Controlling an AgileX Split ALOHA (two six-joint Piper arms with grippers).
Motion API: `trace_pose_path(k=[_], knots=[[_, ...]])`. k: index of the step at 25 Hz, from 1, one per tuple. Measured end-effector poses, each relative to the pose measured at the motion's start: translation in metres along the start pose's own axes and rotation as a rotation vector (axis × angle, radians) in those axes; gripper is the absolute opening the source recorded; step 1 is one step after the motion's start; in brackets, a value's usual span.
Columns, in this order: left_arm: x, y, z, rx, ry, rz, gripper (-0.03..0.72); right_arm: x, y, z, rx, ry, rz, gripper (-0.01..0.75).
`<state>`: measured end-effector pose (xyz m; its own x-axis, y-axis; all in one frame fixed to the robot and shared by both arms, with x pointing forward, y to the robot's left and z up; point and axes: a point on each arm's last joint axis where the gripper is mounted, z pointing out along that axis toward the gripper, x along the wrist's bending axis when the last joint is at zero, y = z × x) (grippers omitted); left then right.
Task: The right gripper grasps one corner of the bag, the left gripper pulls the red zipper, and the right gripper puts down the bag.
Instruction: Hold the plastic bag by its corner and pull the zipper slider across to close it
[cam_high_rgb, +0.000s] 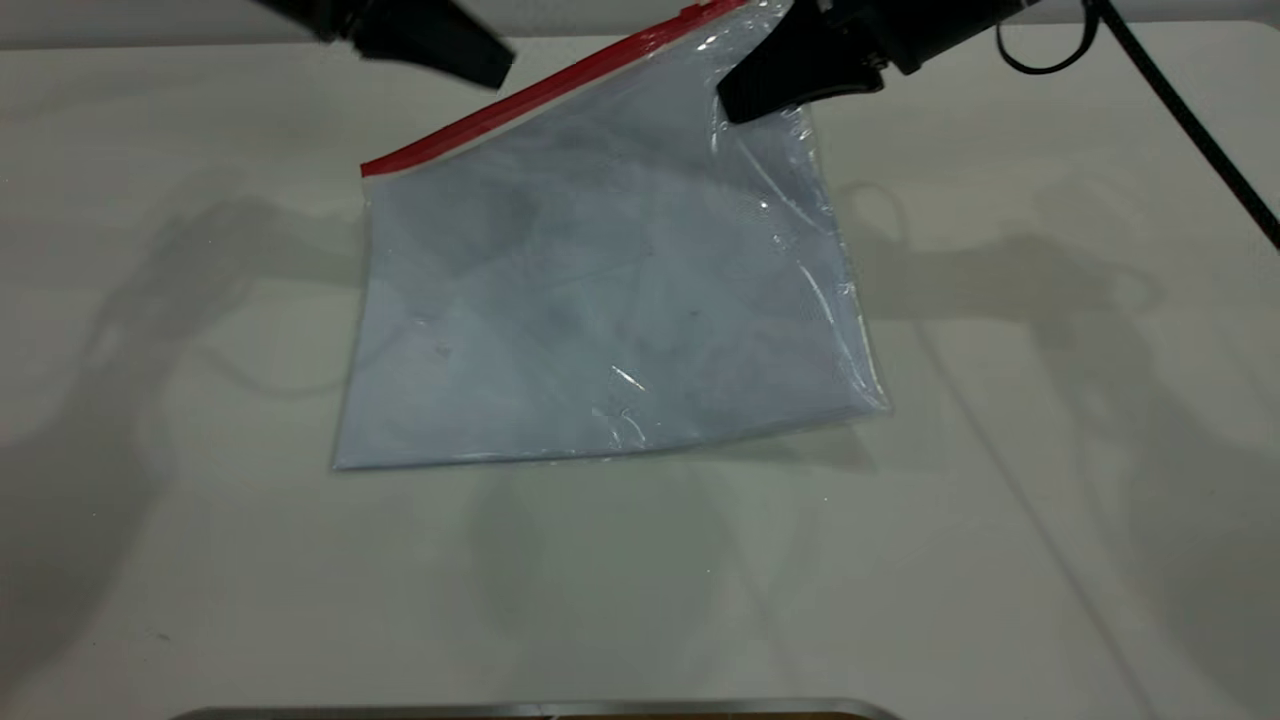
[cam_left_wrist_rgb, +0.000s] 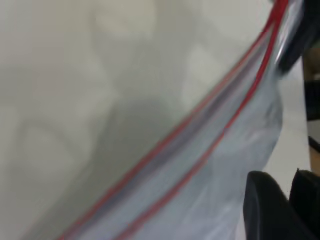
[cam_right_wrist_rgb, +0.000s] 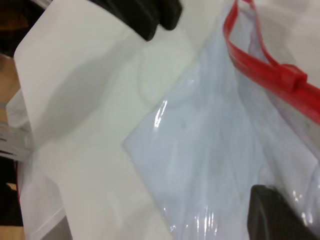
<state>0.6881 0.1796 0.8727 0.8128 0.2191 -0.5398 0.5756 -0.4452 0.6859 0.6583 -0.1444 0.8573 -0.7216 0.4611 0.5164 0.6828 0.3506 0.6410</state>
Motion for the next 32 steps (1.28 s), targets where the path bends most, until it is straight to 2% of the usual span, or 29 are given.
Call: trace_pose_path(k=[2,8,11,20,27,32], knots=[[-0.004,0.006,0.005,0.001,-0.008,0.030,0.225,0.006,0.001,0.007,0.011,0.012,-0.012,0.034],[-0.013,0.016,0.030,0.026,0.004,0.113,0.443,0.027,0.002,0.028,0.045,0.053,-0.054,0.034],[-0.017,0.018,0.038,0.035,-0.007,0.153,0.475,0.032,0.002,0.032,0.054,0.063,-0.063,0.034],[-0.020,0.026,0.040,0.031,-0.004,0.192,0.464,0.032,0.002,0.033,0.058,0.063,-0.069,0.034],[-0.020,0.027,0.040,0.031,-0.003,0.194,0.333,0.032,0.002,0.033,0.058,0.063,-0.069,0.034],[-0.021,0.025,0.041,0.033,-0.023,0.182,0.304,0.032,0.002,0.033,0.059,0.062,-0.069,0.034]])
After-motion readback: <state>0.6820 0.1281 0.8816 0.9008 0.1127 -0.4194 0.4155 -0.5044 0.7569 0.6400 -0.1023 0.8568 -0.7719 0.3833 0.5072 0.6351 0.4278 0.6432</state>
